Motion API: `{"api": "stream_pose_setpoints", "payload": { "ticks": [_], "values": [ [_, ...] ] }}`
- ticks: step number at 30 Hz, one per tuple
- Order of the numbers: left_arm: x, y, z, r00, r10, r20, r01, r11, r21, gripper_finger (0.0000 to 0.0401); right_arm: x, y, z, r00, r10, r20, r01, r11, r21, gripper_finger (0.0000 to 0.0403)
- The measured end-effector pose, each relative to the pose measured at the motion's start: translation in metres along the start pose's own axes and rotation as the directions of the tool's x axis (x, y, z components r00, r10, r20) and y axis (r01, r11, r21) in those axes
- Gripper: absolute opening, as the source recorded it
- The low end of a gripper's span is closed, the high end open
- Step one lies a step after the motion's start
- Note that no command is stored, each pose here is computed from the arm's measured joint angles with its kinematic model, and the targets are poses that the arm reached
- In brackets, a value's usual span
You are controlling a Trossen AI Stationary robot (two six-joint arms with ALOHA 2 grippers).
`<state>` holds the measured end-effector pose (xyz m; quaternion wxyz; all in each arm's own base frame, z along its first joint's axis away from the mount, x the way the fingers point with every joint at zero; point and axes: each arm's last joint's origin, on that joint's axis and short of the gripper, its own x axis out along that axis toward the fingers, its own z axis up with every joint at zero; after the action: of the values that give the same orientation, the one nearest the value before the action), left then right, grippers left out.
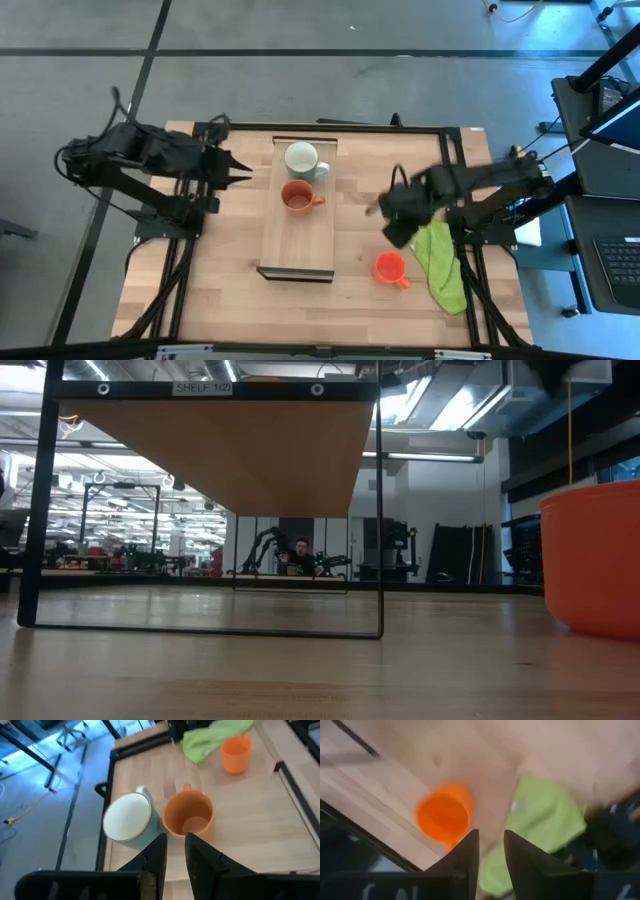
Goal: Stack small to large cups/mugs on shelf
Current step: Put the orange mug on the shelf
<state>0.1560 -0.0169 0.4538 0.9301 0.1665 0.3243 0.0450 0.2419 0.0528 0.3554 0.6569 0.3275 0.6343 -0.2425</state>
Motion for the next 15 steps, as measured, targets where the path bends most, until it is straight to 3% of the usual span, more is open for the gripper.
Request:
{"api": "stream_pose_setpoints", "payload": {
  "ticks": [3, 9, 15],
  "values": [
    [-0.011, 0.003, -0.003, 0.999, 0.008, 0.041, -0.007, 1.000, -0.013, 0.0063, 0.029, 0.010, -0.015, 0.999, -0.024, -0.043, 0.023, 1.000, -0.014, 0.0092],
    [-0.016, 0.005, -0.005, 0.998, 0.009, 0.057, -0.009, 1.000, 0.005, 0.0063, 0.063, 0.036, -0.030, 0.992, 0.123, 0.025, -0.123, 0.992, 0.031, 0.0092],
    [-0.017, 0.004, -0.007, 0.998, -0.019, 0.053, 0.018, 1.000, 0.017, 0.0063, 0.098, 0.031, -0.044, 0.996, 0.042, 0.078, -0.051, 0.991, 0.124, 0.0092]
  ]
}}
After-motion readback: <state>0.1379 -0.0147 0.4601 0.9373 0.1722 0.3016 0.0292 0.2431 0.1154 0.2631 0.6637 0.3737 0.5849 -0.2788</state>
